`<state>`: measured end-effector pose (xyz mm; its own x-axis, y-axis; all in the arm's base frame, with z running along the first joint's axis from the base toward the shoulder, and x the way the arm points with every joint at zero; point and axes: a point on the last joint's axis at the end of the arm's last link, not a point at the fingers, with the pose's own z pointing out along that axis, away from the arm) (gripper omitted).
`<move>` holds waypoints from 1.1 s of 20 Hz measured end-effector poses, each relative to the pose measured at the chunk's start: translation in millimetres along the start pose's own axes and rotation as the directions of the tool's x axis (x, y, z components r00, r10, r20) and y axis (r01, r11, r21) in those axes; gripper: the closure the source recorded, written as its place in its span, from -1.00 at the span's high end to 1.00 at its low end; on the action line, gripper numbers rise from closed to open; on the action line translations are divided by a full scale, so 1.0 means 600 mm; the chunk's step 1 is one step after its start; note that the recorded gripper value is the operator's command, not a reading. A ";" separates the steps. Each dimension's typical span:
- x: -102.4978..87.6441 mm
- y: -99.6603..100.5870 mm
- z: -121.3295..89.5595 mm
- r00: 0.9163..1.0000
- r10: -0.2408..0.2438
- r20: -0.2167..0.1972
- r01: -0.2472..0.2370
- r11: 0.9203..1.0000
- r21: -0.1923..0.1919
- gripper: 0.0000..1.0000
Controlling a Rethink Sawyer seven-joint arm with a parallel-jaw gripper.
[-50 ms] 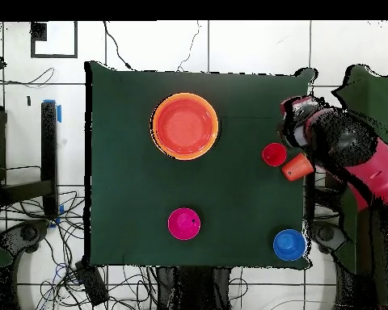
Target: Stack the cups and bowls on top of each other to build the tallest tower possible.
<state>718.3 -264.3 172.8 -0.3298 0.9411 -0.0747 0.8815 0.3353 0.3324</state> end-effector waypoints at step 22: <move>0.167 0.075 0.018 0.998 0.048 -0.038 -0.051 0.996 -0.078 1.00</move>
<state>728.8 -154.6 169.8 -0.2996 0.9538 -0.0227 0.8681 0.2824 0.4082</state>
